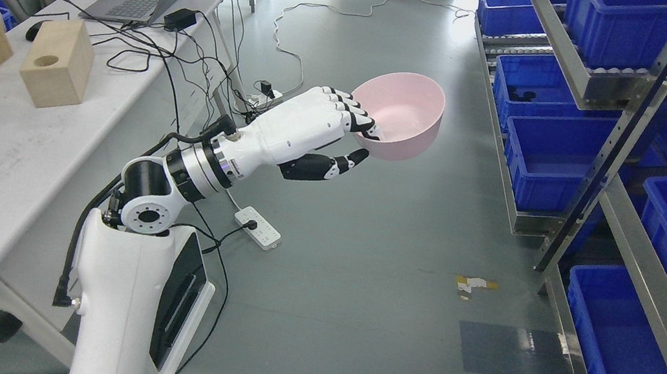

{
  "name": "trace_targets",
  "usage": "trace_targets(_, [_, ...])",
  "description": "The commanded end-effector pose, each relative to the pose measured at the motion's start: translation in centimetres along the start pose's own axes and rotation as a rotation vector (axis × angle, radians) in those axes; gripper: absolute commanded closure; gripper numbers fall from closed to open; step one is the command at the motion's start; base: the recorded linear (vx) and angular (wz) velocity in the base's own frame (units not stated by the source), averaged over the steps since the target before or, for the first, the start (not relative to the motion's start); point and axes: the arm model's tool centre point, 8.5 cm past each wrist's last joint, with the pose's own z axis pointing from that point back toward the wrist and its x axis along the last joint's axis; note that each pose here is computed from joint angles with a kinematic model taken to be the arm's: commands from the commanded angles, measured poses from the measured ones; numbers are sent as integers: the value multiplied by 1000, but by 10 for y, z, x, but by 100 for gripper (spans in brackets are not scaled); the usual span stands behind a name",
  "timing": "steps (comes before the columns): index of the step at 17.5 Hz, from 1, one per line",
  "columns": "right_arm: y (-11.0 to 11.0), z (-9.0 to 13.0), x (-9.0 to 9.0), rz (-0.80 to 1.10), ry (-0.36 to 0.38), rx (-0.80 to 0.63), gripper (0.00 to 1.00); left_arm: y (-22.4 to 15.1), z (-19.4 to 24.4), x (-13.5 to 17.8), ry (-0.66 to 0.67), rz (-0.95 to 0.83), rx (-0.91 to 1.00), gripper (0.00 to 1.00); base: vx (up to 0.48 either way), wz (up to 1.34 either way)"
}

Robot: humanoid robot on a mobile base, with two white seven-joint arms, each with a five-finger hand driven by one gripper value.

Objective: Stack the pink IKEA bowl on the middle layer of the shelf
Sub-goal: 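Hold the pink bowl in the left hand while driving to the other shelf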

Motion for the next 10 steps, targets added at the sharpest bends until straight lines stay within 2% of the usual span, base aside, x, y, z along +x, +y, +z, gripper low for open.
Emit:
trace_targets(1, [-10, 0, -9, 2, 6, -12, 0, -9, -14, 11, -56, -3, -42, 93, 149, -256])
trace_targets(6, [-10, 0, -9, 2, 6, -12, 0, -15, -23, 21, -99, 3, -61, 93, 129, -521])
trace_targets(10, [-10, 0, -9, 2, 6, -12, 0, 2, -30, 23, -132, -10, -23, 93, 126, -1190])
